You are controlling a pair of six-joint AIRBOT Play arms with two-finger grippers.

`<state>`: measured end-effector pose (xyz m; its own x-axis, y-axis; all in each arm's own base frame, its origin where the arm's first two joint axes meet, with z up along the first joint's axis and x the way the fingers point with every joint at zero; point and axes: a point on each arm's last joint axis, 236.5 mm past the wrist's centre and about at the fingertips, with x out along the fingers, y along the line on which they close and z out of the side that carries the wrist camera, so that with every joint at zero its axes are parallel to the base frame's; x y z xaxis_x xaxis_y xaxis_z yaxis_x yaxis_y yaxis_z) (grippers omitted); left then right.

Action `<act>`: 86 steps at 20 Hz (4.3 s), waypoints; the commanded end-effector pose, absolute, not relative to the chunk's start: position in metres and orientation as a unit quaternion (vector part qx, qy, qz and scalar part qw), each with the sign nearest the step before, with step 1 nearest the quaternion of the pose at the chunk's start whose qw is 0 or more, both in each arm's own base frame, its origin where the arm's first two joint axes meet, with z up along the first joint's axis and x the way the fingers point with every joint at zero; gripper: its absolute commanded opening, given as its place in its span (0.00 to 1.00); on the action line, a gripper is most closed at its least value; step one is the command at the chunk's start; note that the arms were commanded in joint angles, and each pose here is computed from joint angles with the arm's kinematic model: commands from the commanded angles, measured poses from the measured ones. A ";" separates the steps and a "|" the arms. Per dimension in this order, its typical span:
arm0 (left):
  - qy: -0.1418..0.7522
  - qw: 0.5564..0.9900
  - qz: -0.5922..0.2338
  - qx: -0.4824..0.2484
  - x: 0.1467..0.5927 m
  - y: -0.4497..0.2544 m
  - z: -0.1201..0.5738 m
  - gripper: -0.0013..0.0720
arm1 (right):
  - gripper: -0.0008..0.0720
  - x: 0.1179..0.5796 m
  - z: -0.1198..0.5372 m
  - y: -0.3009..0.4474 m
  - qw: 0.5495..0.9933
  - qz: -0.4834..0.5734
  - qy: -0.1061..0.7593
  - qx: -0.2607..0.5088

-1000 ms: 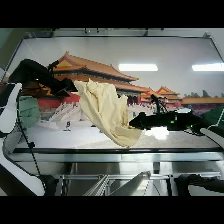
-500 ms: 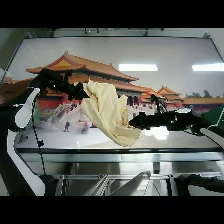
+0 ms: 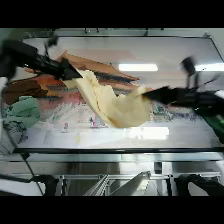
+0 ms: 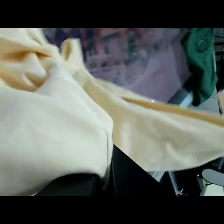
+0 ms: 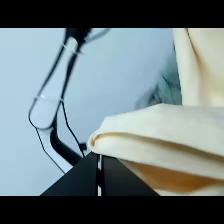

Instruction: Fold the shirts.

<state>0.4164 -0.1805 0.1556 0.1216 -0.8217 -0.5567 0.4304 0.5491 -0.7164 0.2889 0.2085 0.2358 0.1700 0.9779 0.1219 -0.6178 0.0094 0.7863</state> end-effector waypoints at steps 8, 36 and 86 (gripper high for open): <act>-0.005 0.966 -0.258 0.033 0.205 -0.118 0.468 0.04 | 0.03 0.243 0.421 0.082 0.954 0.233 -0.051 0.179; 0.626 0.701 -0.198 -0.279 0.419 -0.023 -0.009 0.99 | 0.84 0.369 -0.070 -0.012 0.746 0.121 0.581 0.301; 0.021 0.921 -0.390 -0.004 0.216 -0.148 0.456 0.05 | 0.03 0.157 0.451 0.165 0.772 0.590 -0.150 0.184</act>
